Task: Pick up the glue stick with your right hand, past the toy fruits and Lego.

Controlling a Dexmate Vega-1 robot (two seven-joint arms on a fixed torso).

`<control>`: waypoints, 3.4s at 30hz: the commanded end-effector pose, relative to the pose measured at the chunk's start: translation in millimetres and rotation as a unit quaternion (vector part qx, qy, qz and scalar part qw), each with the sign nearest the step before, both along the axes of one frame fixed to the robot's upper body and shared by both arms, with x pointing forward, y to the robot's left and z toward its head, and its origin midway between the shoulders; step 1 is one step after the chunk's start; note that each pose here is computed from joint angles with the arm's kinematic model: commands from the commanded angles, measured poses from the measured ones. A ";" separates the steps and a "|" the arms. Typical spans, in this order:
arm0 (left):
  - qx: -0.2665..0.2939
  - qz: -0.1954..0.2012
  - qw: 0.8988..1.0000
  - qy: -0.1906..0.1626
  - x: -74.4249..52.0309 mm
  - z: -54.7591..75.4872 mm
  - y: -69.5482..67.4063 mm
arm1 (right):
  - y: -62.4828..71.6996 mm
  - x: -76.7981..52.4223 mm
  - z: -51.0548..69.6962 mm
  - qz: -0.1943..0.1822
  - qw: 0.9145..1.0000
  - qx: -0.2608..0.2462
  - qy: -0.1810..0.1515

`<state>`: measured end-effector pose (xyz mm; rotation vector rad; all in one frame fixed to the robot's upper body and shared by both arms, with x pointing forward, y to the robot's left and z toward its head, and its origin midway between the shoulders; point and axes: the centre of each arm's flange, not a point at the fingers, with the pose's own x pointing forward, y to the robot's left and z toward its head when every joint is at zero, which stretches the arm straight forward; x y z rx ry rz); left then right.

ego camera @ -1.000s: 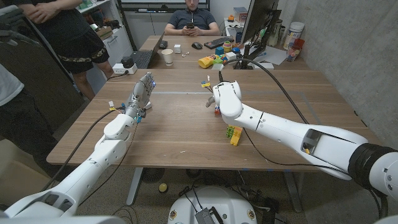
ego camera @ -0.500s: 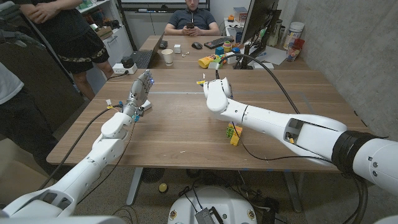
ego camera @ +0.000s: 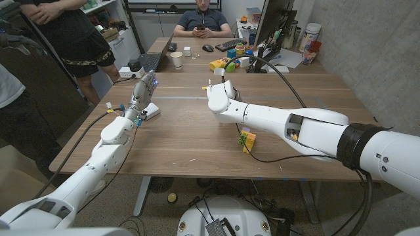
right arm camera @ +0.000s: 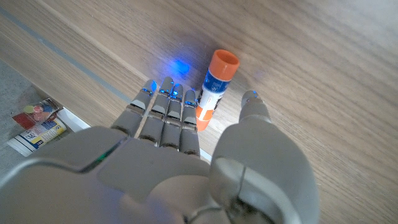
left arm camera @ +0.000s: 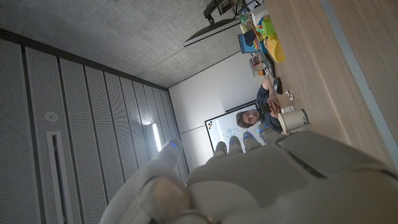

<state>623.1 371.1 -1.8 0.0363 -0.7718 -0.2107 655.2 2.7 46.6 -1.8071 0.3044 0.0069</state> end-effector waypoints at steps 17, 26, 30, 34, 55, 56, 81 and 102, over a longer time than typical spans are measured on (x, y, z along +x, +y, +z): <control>0.005 -0.012 1.000 -0.021 0.0 8.6 1.4 | -3.7 -4.3 1.3 0.015 0.995 0.034 -0.093; 0.008 -0.013 1.000 -0.023 -1.6 10.0 0.0 | -7.8 -11.7 12.6 0.023 0.993 0.041 -0.112; 0.009 -0.015 1.000 -0.025 -2.2 10.6 -0.7 | -10.6 -18.3 22.2 0.029 0.990 0.047 -0.126; 0.010 -0.016 0.999 -0.027 -2.8 11.3 -2.2 | -13.9 -25.2 31.5 0.031 0.987 0.055 -0.146; 0.011 -0.017 0.999 -0.037 -8.3 12.5 -7.1 | -34.2 -43.0 68.1 0.054 0.965 0.076 -0.244; 0.012 -0.017 0.999 -0.037 -8.6 12.5 -7.3 | -35.4 -44.3 70.2 0.056 0.963 0.076 -0.251; 0.014 -0.018 0.999 -0.045 -14.5 13.2 -12.7 | -60.1 -69.2 100.5 0.101 0.928 0.072 -0.352; 0.014 -0.016 0.998 -0.052 -21.2 12.4 -15.0 | -69.0 -98.0 122.3 0.126 0.880 0.065 -0.453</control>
